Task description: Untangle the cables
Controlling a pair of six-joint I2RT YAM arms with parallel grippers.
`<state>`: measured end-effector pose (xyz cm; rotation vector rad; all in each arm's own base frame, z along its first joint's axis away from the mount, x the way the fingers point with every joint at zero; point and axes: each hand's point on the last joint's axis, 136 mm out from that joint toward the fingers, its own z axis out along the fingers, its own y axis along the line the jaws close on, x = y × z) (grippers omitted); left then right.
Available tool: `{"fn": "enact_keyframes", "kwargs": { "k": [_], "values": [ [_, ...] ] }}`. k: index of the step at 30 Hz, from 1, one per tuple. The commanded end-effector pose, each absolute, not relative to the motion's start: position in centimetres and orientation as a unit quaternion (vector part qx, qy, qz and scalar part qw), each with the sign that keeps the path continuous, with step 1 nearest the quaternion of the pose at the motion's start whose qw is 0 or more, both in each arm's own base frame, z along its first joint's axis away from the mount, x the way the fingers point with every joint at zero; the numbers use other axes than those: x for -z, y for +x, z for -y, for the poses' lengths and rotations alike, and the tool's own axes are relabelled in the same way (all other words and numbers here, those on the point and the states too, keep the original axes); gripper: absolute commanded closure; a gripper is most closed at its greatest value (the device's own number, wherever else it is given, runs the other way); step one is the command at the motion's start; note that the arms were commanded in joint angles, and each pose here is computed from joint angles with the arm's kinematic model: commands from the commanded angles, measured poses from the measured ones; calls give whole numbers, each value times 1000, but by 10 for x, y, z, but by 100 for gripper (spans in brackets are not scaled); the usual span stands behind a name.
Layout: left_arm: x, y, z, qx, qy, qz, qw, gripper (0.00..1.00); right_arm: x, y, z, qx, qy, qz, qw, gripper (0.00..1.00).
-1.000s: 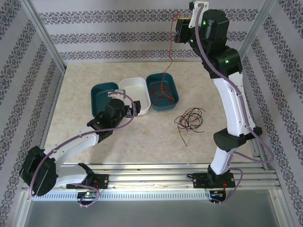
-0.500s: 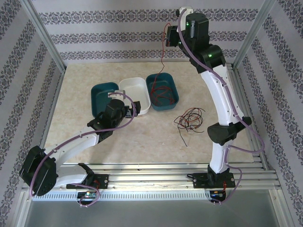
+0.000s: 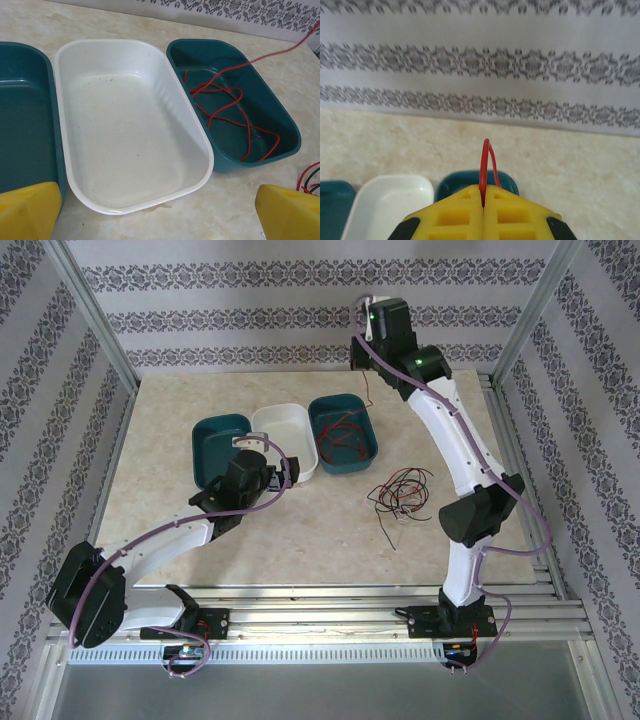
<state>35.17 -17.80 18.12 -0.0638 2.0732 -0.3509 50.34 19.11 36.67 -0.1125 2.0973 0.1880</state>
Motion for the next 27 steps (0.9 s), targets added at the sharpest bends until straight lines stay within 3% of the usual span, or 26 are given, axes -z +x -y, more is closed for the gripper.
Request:
{"fn": "enact_keyframes", "kwargs": {
  "k": [1,17,27],
  "values": [
    [-185,359,179,159,-40,-850,501,1,-355,484,-189,-86,-44,-878,469,100],
    [-180,364,188,175,-42,-852,491,1,-311,413,-227,-187,-61,-903,383,100],
    [-185,360,181,170,-50,-849,499,1,-282,404,-233,-185,-61,-916,350,100]
  ]
}}
